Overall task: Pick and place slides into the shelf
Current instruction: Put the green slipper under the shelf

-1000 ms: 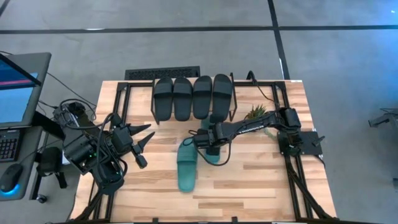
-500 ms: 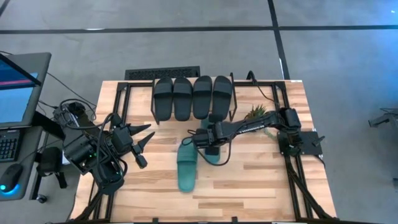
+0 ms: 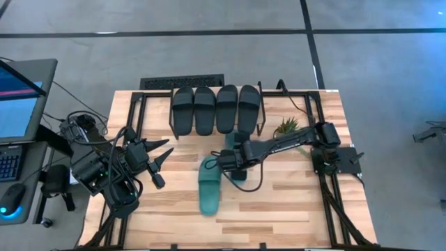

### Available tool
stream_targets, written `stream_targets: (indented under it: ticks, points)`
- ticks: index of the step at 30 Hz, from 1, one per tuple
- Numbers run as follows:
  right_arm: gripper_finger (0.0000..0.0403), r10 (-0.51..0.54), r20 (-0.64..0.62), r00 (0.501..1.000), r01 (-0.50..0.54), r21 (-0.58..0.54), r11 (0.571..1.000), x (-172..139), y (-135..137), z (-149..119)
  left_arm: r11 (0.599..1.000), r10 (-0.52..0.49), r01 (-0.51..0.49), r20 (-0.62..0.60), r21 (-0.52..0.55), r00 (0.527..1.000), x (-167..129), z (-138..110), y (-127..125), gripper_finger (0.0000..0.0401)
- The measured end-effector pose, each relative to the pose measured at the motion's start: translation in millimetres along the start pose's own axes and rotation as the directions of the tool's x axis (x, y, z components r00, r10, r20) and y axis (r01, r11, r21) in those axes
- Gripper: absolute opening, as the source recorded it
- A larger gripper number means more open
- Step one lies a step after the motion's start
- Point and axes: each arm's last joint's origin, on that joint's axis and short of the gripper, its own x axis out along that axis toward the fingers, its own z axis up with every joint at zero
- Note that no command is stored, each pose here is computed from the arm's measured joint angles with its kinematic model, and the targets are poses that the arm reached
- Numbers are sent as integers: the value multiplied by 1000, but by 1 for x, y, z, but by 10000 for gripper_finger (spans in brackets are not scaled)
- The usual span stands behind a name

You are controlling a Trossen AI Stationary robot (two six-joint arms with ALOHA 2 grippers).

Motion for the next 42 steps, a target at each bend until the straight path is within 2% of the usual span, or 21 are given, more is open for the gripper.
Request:
stream_targets:
  ticks: [8, 13, 22, 26, 30, 34, 37, 42]
  points:
    - [56, 86, 60, 995, -85, -6, 996, -28, 7, -5, 1000, -1, 1, -1, -2, 1000, 0, 0, 0, 122]
    - [56, 209, 98, 973, -204, -61, 977, -43, 29, -9, 1000, -2, 2, -1, -2, 1000, 0, 0, 0, 122]
    - [56, 260, 185, 948, -239, -128, 963, -57, 58, -10, 1000, -1, 1, -1, -2, 1000, 0, 0, 0, 122]
    - [56, 267, 199, 943, -245, -131, 961, -58, 61, -9, 1000, -1, 1, -1, -2, 1000, 0, 0, 0, 122]
    - [51, 301, 153, 941, -281, -140, 950, -47, 67, -11, 1000, -1, 1, -1, -2, 1000, 0, 0, 0, 122]
    - [37, 320, 109, 941, -306, -134, 943, -36, 75, -16, 1000, -5, 5, -8, -1, 1000, 0, 0, 0, 122]
    - [23, 336, 148, 930, -319, -129, 939, -36, 79, -15, 1000, -5, 5, -8, 2, 1000, 0, 0, 0, 122]
    - [3, 352, 97, 931, -338, -133, 932, -26, 84, -24, 1000, -4, 4, -8, 9, 1000, 0, 0, 0, 122]
